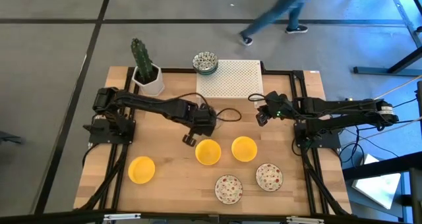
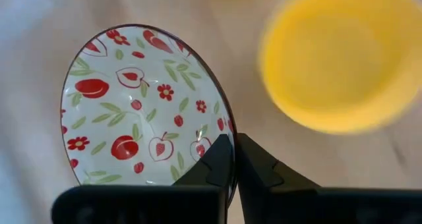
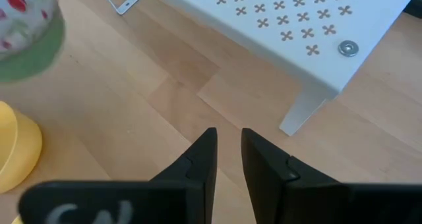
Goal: Pick & Place Mini bowls
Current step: Put the top left red white bowl on the shelf, then stack the right red white bowl on top of the red white bowl on the shelf
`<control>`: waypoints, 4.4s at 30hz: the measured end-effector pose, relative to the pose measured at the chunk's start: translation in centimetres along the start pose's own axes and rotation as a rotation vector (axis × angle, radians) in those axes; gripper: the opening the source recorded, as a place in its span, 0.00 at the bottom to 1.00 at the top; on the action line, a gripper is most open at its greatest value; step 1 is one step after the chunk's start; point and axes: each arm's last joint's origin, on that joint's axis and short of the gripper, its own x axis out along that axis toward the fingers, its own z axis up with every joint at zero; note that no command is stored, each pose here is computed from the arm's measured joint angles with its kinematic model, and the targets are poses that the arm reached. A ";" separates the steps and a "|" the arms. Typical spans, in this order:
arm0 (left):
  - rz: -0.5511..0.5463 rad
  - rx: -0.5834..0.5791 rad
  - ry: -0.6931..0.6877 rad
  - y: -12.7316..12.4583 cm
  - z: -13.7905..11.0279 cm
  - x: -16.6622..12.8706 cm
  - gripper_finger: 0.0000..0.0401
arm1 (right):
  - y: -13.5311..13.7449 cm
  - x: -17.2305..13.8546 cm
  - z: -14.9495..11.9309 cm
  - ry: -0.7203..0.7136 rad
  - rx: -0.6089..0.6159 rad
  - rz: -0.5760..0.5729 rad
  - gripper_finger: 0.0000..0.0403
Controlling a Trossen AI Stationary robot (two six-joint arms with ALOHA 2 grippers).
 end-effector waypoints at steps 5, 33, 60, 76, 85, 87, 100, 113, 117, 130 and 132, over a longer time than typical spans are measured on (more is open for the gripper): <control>0.167 0.066 -0.065 1.9 1.7 -2.5 0.02 | 0.0 0.0 0.0 0.000 -0.005 0.000 0.18; 0.305 -0.201 -0.259 13.4 -2.1 -0.1 0.08 | 0.0 0.0 0.2 -0.047 0.004 -0.031 0.18; 0.445 -0.113 -0.142 12.6 -1.0 1.0 0.23 | 0.2 0.0 0.5 -0.069 0.002 -0.014 0.18; 0.484 -0.211 -0.422 8.8 -0.6 -10.8 0.48 | 1.7 -3.6 1.5 0.215 -0.182 0.160 0.18; 0.483 -0.353 -0.522 4.4 -6.5 -8.0 0.41 | 6.3 -4.9 -2.6 0.561 -0.190 0.203 0.18; 0.488 -0.373 -0.560 3.3 -7.2 -7.3 0.41 | 7.3 -5.0 -4.0 0.657 -0.211 0.220 0.18; 0.679 -0.452 -0.702 -0.2 -8.1 -8.9 0.40 | 11.7 -2.4 -11.6 0.953 -0.358 0.093 0.71; 0.745 -0.463 -0.676 -1.9 -7.4 -9.3 0.34 | 12.3 -0.4 -13.1 0.957 -0.466 0.053 0.33; 0.764 -0.466 -0.665 -1.9 -7.4 -9.3 0.31 | 12.3 -0.8 -12.5 0.974 -0.468 0.102 0.05; 0.818 -0.435 -0.597 -1.7 -7.7 -9.1 0.23 | 12.0 -7.2 0.3 0.650 -0.384 0.171 0.03; 0.820 -0.431 -0.579 -1.5 -7.8 -9.0 0.22 | 11.3 -8.5 4.0 0.470 -0.359 0.172 0.03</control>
